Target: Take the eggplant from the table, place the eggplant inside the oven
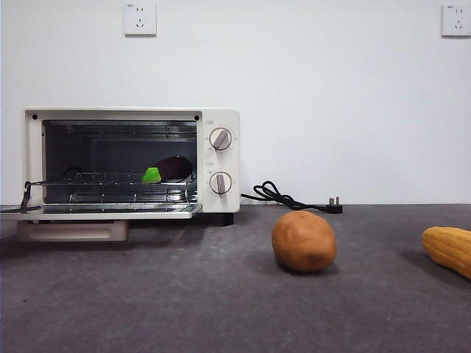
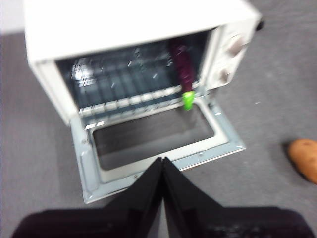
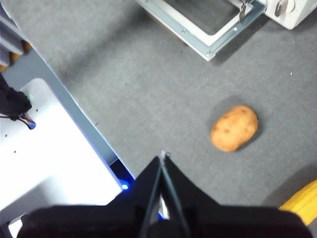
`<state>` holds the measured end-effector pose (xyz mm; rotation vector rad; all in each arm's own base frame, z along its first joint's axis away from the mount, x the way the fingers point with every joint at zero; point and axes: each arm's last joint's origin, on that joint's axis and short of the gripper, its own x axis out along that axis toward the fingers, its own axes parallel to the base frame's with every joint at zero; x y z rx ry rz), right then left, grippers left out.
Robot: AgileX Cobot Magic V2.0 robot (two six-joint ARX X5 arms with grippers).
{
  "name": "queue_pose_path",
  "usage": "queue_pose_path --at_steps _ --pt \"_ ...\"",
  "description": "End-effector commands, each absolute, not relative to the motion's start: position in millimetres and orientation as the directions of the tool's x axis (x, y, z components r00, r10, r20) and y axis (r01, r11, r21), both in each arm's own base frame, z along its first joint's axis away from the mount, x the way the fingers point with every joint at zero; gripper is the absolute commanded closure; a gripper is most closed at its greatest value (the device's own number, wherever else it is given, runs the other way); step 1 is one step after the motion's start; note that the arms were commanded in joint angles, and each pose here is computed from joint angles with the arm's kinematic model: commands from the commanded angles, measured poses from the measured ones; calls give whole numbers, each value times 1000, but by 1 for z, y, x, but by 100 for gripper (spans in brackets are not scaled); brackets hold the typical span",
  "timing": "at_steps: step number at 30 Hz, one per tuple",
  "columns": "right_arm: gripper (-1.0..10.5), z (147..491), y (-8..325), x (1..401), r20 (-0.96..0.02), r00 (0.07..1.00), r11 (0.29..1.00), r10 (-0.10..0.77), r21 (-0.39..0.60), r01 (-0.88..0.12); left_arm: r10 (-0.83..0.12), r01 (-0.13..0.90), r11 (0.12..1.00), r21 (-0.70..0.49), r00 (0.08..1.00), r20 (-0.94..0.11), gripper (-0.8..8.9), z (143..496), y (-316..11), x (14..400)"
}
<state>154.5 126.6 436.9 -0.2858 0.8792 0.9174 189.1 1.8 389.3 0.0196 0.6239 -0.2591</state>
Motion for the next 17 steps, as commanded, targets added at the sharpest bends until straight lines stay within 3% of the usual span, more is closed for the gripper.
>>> queue_pose_path --at_steps 1,11,17 --pt "958 437 127 154 -767 294 587 571 131 -799 -240 221 970 -104 782 -575 820 378 16 200" --pt "958 441 120 145 -760 302 578 576 117 -808 -255 104 957 -272 752 -608 820 337 68 245" --pt "958 445 114 137 -743 320 577 588 107 -810 -264 29 945 -326 657 -706 820 292 93 278"
